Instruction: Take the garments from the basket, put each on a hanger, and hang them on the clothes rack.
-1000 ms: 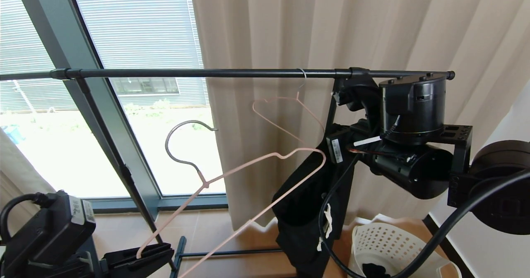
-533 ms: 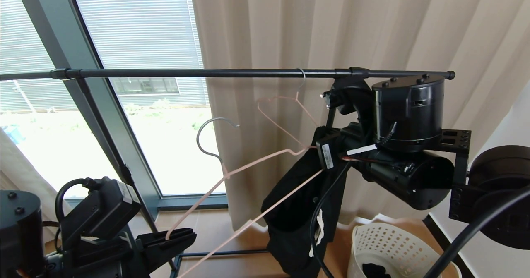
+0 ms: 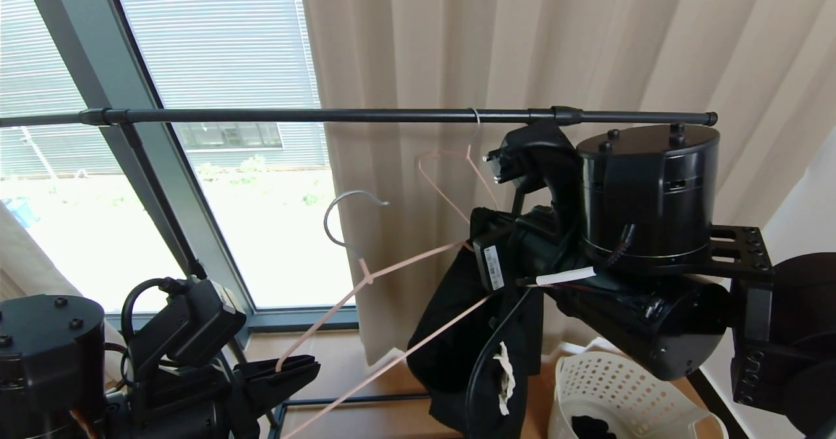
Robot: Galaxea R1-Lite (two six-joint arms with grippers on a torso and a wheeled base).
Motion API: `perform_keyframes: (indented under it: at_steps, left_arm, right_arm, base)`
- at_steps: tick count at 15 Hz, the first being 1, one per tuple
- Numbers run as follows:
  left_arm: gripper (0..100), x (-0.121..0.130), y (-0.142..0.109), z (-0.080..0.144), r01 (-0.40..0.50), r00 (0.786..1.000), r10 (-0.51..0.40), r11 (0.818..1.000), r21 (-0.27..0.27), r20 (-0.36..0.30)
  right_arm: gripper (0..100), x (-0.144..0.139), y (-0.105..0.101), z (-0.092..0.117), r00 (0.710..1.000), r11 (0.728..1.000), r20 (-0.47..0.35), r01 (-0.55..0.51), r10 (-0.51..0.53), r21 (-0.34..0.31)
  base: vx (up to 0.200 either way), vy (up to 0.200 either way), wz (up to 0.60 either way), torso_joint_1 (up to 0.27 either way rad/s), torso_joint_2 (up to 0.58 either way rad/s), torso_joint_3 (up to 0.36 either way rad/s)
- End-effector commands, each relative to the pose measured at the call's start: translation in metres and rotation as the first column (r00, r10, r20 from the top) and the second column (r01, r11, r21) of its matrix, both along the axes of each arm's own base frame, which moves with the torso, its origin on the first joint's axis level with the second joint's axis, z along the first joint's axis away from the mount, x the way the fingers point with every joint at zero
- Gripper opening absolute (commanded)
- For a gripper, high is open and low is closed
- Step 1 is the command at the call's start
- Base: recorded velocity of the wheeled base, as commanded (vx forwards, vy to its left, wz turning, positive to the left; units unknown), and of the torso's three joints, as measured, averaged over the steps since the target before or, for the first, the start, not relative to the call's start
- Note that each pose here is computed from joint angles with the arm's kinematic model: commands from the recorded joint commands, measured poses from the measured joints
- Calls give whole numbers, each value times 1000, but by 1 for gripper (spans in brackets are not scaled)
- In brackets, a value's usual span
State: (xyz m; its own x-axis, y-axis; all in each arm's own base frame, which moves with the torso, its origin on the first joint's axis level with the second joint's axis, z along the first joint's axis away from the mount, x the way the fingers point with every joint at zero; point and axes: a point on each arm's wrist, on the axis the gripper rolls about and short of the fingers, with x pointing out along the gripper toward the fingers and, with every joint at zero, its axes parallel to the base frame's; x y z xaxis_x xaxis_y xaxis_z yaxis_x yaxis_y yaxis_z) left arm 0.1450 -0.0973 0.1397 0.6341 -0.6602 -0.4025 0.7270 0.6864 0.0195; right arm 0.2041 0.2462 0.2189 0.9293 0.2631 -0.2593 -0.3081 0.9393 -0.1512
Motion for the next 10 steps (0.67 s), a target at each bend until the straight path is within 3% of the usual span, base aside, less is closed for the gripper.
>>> perform_keyframes:
  at_steps: [1, 5, 10]
  left_arm:
    - [0, -2, 2, 0, -9, 1000, 9, 1000, 0, 5]
    - [0, -5, 12, 6, -78, 996, 79, 997, -16, 39]
    - [0, 1, 11, 16, -180, 979, 184, 982, -47, 87]
  right_arm:
    - [0, -5, 1, 4, 1000, 1000, 11, 2, -2, 11]
    - [0, 7, -11, 14, 998, 996, 25, 61, -62, 61]
    - [0, 7, -7, 13, 998, 997, 23, 53, -55, 57]
  base:
    - [0, 0, 0, 0, 0, 0]
    - [0, 0, 0, 0, 0, 0]
    - [0, 0, 0, 0, 0, 0]
